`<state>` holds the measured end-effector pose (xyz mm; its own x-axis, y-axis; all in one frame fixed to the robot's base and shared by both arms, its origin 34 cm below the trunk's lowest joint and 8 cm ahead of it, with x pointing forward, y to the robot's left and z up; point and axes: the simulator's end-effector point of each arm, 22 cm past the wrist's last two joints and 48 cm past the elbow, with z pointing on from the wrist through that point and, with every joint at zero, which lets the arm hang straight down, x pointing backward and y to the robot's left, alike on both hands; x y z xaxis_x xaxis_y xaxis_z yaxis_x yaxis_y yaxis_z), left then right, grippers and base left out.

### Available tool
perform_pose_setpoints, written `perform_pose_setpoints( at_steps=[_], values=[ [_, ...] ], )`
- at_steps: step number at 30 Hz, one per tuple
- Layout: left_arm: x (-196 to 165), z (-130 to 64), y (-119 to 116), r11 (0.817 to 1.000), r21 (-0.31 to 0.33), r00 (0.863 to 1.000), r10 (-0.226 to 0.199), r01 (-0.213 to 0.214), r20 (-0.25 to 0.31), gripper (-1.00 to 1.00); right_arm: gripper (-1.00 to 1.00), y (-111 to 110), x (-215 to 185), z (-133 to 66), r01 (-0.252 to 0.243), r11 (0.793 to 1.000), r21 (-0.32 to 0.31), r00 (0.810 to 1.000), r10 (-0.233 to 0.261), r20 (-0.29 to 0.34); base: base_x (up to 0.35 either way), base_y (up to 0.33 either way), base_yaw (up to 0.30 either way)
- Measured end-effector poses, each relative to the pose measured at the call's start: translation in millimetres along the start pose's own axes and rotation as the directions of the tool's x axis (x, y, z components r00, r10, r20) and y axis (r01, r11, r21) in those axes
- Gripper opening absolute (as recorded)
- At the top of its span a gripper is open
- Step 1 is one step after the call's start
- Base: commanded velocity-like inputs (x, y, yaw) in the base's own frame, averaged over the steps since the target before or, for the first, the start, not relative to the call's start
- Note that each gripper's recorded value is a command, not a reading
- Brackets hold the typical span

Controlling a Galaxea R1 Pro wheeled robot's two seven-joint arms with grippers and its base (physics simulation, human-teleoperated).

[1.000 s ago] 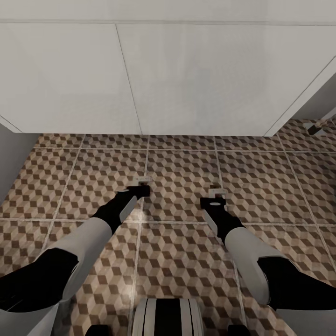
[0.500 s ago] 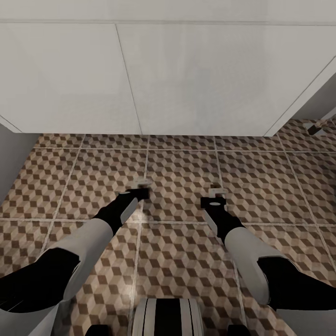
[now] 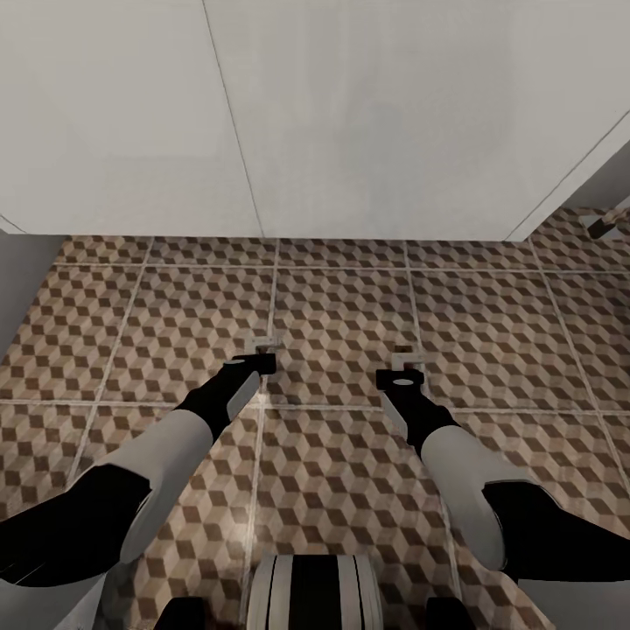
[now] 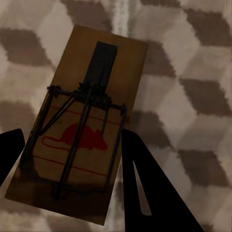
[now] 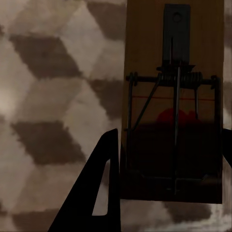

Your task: Take the four mousetraps from the cabinet in the bathroom and place them on the bathroom floor. Make sure all four end up on the same floor surface, and ensure that at least two of them are either under or directly next to the same bathroom sink.

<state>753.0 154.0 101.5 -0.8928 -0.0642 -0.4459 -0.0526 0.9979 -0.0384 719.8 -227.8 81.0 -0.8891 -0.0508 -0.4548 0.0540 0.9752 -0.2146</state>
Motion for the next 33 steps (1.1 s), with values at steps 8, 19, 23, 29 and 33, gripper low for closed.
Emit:
perform_pose_setpoints(
  at_steps=[8, 19, 23, 29, 33],
  values=[
    [14, 12.1, 2, 1.000, -0.001, 1.000, 0.000, 0.000, -0.017, -1.00, -1.00, 4, 17, 10.8, 0.001, 1.000, -0.006, 1.000, -0.001, -0.018, 0.000, 0.000, 0.000],
    [14, 11.6, -1, 1.000, 0.002, 1.000, -0.002, 0.002, -0.016, -1.00, -1.00, 5, 17, 10.9, -0.003, 1.000, -0.011, 1.000, 0.003, -0.018, 0.000, 0.000, 0.000],
    [15, 11.7, 1, 1.000, -0.010, 1.000, -0.003, 0.003, -0.019, -1.00, -1.00, 6, 17, 10.9, -0.004, 1.000, -0.012, 1.000, 0.004, -0.018, 0.000, 0.000, 0.000],
    [16, 11.9, 2, 1.000, -0.017, 1.000, -0.001, 0.001, -0.019, -1.00, -1.00, 7, 21, 10.9, -0.004, 1.000, -0.016, 1.000, 0.003, -0.026, 0.000, 0.000, 0.000],
    [15, 12.5, 3, 1.000, -0.020, 1.000, -0.004, 0.004, -0.005, -1.00, -1.00, 10, 23, 10.9, -0.005, 1.000, -0.029, 1.000, 0.005, -0.031, 0.000, 0.000, 0.000]
  ],
)
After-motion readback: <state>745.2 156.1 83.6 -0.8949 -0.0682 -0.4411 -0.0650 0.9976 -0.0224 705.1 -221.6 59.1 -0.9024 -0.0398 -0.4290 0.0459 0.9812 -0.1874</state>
